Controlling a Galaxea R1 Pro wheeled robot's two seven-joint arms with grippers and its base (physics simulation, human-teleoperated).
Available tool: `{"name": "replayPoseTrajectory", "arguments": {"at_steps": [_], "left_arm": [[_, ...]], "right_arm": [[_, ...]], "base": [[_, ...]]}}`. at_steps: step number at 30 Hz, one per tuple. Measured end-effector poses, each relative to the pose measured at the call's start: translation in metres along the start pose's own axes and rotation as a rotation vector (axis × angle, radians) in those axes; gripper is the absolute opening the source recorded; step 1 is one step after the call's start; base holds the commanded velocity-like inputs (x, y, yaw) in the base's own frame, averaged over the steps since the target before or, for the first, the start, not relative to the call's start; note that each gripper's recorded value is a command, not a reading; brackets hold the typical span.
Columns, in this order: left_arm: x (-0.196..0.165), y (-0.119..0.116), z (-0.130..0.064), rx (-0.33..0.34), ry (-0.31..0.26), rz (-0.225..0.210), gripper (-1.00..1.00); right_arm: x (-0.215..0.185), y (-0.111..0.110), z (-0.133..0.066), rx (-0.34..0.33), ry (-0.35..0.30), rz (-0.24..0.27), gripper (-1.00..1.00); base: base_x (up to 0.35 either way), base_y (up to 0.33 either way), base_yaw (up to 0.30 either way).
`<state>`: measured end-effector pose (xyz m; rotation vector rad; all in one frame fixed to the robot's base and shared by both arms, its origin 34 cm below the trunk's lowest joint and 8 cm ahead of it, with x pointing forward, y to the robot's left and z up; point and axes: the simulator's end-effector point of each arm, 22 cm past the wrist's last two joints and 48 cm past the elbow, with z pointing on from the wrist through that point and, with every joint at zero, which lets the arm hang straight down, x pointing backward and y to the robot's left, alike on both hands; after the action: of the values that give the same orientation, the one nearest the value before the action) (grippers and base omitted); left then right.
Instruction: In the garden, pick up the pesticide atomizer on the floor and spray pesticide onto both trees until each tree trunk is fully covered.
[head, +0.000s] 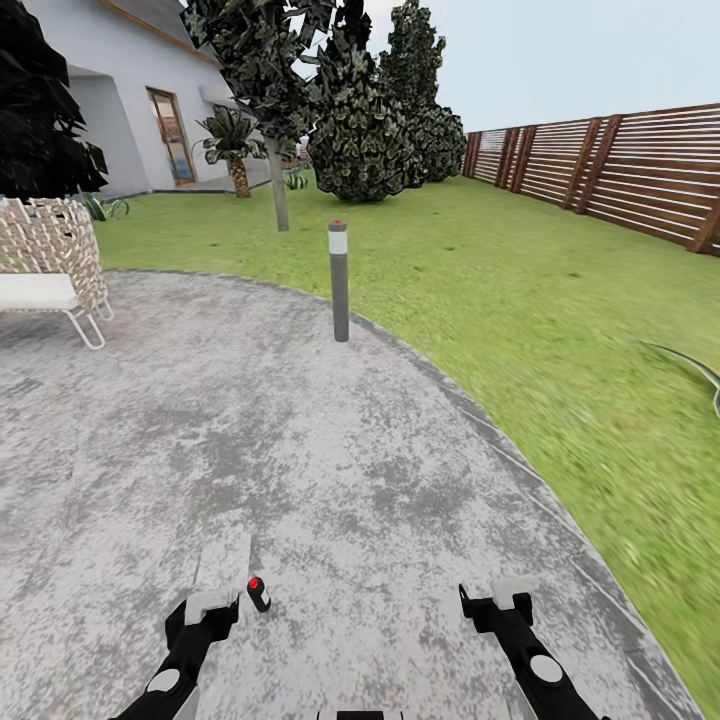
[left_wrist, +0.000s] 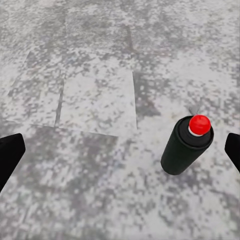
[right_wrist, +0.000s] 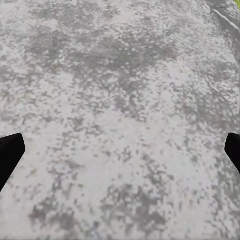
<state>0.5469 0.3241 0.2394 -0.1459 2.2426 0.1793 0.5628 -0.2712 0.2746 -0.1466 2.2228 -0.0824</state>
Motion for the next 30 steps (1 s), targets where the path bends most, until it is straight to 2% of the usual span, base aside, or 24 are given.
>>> {"name": "replayPoseTrajectory", "arguments": {"at_steps": [11,30], "left_arm": [[0.012,-0.002,0.002,0.003,0.021,0.004,1.0],[0.052,-0.014,0.015,0.016,0.094,0.024,1.0]], "right_arm": [[0.011,0.002,0.002,-0.004,0.02,0.001,1.0],[0.068,0.01,0.011,-0.017,0.127,0.001,1.0]], "base": [[0.0,0.0,0.0],[0.0,0.0,0.0]]}}
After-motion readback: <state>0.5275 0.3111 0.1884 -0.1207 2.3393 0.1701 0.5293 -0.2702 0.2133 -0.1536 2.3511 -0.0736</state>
